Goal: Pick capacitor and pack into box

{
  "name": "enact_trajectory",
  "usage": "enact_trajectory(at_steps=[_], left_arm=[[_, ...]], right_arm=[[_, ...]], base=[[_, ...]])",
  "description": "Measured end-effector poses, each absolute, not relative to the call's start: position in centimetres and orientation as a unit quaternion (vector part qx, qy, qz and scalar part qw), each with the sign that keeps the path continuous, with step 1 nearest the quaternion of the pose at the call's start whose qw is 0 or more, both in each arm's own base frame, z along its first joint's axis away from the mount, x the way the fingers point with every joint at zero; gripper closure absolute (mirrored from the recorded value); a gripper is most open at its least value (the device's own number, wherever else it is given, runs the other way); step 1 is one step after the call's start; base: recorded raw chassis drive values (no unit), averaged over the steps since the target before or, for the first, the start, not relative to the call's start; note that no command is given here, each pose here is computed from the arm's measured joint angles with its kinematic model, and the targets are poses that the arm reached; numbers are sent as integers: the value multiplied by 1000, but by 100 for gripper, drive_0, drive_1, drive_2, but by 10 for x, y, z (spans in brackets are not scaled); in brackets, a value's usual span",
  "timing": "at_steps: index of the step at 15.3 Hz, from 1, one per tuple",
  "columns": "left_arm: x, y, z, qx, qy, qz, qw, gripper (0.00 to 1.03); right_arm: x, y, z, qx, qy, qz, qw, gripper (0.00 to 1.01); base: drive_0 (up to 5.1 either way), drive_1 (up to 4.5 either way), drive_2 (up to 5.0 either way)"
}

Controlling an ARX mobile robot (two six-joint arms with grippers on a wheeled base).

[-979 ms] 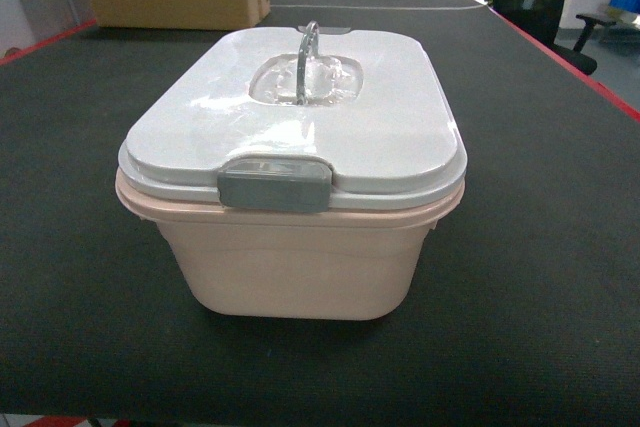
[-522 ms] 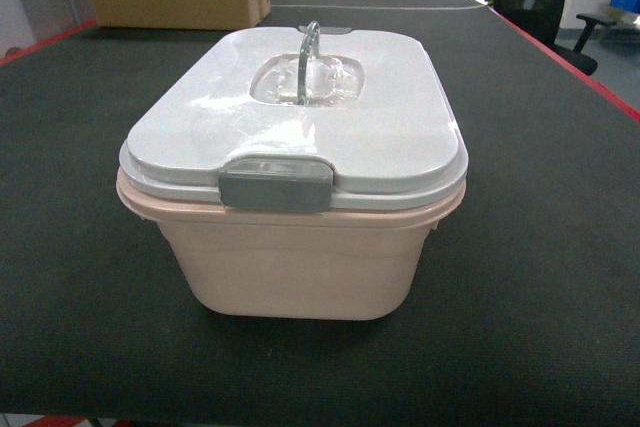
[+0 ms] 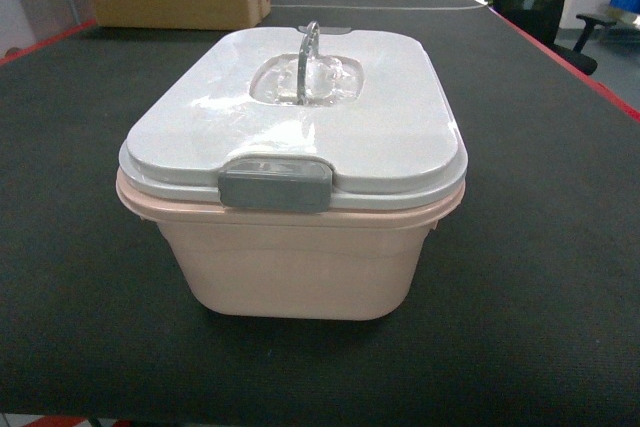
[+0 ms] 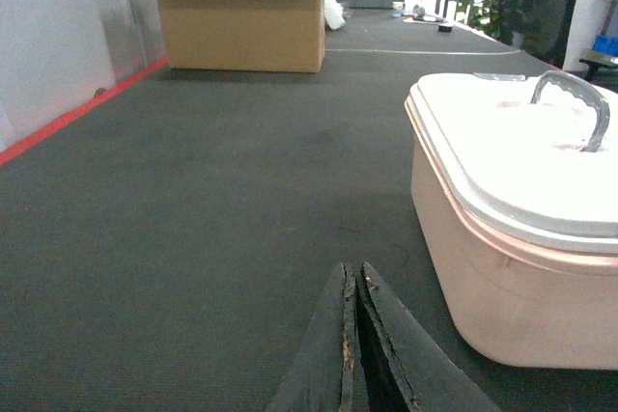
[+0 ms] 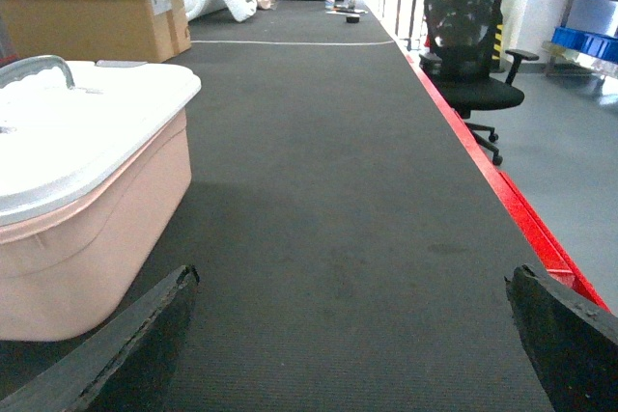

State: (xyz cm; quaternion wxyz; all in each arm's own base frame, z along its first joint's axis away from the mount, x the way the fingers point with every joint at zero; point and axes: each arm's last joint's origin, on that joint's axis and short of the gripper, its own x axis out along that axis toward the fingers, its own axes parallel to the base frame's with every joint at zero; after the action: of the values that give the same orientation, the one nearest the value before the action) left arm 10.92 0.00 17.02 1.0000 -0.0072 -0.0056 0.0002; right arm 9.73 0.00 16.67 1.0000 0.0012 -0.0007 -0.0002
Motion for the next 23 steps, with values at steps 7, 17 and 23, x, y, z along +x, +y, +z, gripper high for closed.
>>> enact_trajectory(at_steps=[7, 17, 23], left_arm=[[98, 0, 166, -7, 2, 0, 1000, 100], [98, 0, 166, -5, 2, 0, 1000, 5], [98, 0, 166, -5, 2, 0, 1000, 5]], right_arm=[[97, 0, 167, 1, -1, 0, 1000, 3], [97, 0, 167, 1, -1, 0, 1000, 3], [97, 0, 167, 1, -1, 0, 1000, 3]], base=[[0, 0, 0], [0, 0, 0], [0, 0, 0]])
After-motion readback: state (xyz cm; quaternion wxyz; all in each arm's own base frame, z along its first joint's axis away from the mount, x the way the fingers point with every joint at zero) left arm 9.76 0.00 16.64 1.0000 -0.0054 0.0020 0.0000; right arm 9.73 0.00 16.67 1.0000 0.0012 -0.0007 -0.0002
